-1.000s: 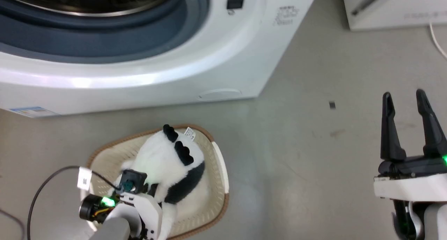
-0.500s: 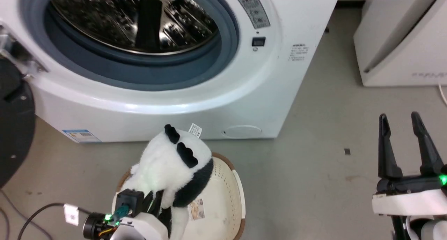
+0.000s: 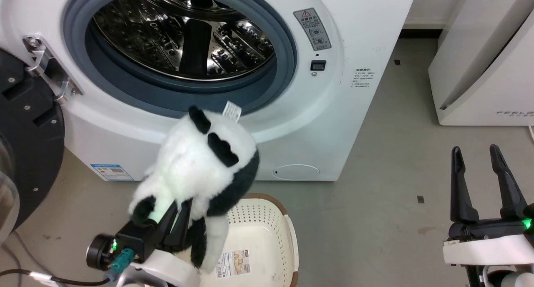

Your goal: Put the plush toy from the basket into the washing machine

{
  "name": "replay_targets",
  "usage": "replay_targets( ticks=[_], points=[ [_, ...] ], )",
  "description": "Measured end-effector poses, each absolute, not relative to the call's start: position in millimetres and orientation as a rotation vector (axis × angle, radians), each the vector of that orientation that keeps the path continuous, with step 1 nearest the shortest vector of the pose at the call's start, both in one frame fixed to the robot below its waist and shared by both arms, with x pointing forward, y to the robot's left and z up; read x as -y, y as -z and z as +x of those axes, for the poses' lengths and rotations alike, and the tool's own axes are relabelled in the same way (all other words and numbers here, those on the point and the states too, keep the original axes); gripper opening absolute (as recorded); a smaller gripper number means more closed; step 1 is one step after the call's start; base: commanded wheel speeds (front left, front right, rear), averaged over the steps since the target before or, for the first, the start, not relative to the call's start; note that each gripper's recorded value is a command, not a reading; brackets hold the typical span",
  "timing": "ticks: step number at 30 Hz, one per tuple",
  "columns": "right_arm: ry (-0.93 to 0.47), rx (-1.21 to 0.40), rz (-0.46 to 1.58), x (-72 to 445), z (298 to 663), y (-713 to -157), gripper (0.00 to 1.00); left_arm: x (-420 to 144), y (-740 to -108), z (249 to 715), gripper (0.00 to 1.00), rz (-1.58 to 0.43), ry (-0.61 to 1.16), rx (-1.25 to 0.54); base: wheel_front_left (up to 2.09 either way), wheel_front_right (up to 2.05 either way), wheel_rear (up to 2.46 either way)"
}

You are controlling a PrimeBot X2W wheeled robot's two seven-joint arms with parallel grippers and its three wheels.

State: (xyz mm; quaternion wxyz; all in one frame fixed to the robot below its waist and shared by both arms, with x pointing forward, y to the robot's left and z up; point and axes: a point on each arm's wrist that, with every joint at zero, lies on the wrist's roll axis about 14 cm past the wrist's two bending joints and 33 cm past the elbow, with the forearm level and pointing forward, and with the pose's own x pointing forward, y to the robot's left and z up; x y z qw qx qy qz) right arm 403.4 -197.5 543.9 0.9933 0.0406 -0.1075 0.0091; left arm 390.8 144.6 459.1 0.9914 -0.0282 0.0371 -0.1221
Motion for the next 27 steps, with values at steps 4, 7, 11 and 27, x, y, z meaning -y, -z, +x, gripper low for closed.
replay_targets(
  ticks=[4, 7, 11, 27],
  points=[
    [-0.011, 0.201, 0.083, 200, 404, -538, 1.0, -140, -473, 401, 0.0, -0.049, 0.273, -0.024, 0.0, 0.0, 0.0],
    [0.0, 0.187, 0.081, 203, 406, -533, 1.0, -139, -483, 416, 0.0, -0.031, 0.296, 0.013, 0.0, 0.0, 0.0],
    [0.009, 0.182, 0.075, 207, 414, -529, 1.0, -140, -495, 449, 0.0, 0.006, 0.316, 0.063, 0.0, 0.0, 0.0],
    [0.083, 0.102, 0.062, 234, 452, -484, 1.0, -157, -500, 622, 0.0, 0.201, 0.364, 0.042, 0.0, 0.0, 0.0]
  ],
)
